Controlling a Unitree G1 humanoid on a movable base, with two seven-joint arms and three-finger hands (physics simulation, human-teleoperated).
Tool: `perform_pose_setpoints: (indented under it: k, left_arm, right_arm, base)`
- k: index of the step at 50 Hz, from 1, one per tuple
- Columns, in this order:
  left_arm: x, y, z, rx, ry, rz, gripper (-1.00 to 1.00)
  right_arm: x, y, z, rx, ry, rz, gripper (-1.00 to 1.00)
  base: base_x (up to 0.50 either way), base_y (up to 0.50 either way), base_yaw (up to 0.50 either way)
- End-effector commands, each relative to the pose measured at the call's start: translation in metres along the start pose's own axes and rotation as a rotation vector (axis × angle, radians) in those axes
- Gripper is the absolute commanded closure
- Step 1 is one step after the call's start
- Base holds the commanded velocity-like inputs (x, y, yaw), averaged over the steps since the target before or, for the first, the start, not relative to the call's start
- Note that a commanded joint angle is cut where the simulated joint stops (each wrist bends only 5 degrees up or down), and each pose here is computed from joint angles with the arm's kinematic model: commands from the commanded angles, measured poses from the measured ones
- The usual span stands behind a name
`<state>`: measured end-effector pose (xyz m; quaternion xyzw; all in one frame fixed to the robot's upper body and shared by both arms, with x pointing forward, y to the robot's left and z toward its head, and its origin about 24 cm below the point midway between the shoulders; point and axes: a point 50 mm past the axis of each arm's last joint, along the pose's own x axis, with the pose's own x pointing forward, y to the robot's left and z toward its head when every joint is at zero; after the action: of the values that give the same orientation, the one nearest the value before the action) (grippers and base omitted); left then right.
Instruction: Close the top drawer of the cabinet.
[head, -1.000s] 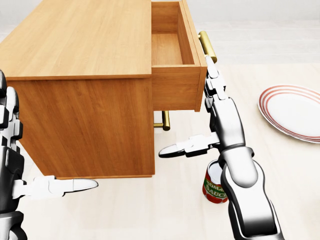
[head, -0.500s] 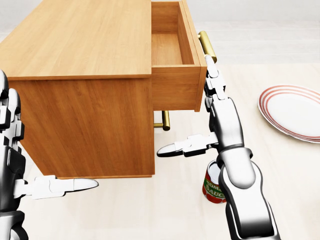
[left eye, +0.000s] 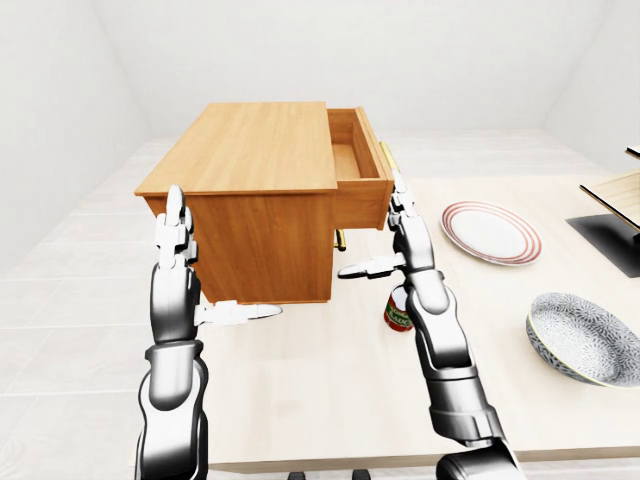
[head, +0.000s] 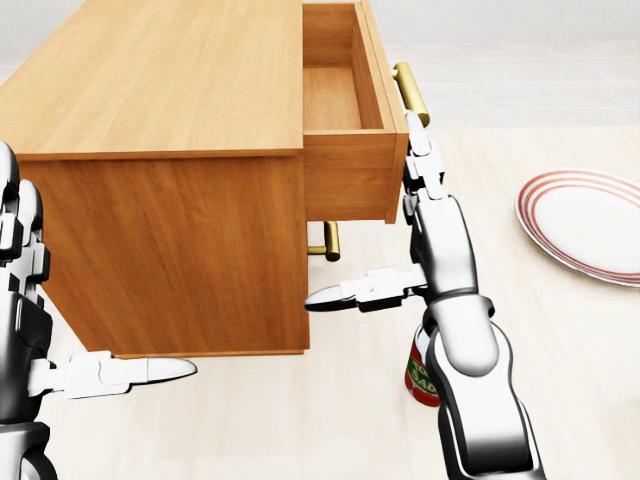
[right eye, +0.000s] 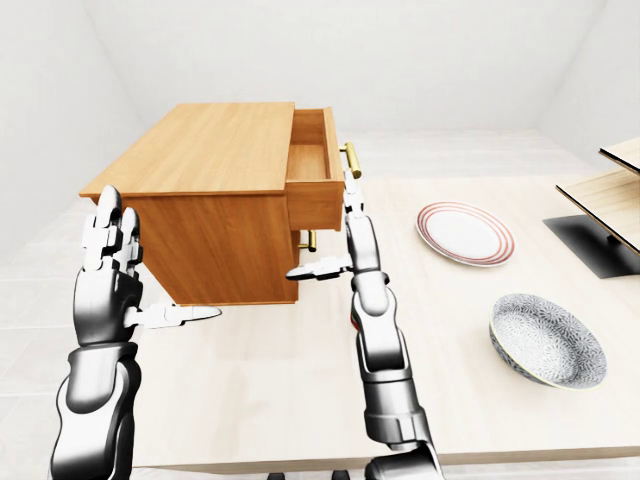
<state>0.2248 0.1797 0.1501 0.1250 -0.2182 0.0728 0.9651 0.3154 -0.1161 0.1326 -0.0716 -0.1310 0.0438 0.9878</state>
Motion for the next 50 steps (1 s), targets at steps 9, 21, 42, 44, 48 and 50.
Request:
perform_pose_setpoints:
  k: [9,21,42,44,48,50]
  left_arm:
    - [0.000,-0.001,0.000,-0.002,0.004,-0.003,-1.00]
    - [0.001,-0.001,-0.001,-0.003,0.006,-0.005,-1.00]
    - [0.001,-0.001,-0.001,-0.009,0.012,-0.004,-1.00]
    - [0.001,-0.001,-0.001,-0.010,0.011,-0.005,-1.00]
    - [0.000,-0.001,-0.002,-0.010,0.011,-0.005,-1.00]
    - [0.000,-0.001,-0.002,-0.011,0.011,-0.005,-1.00]
  right_arm:
    - [-0.003,0.065,-0.007,-0.008,0.040,0.272,-1.00]
    - [-0.006,0.078,-0.009,-0.012,0.047,0.315,-1.00]
    - [-0.012,0.106,-0.016,-0.010,0.056,0.400,-1.00]
    - [-0.013,0.109,-0.016,-0.009,0.055,0.412,-1.00]
    - [-0.015,0.115,-0.017,-0.009,0.056,0.428,-1.00]
    - [-0.015,0.117,-0.016,-0.009,0.056,0.435,-1.00]
  base:
    - [0.00,0.00,0.00]
    - [0.00,0.00,0.00]
    - [0.00,0.00,0.00]
    - [0.00,0.00,0.00]
    - [0.00,0.00,0.00]
    - [0.00,0.00,0.00]
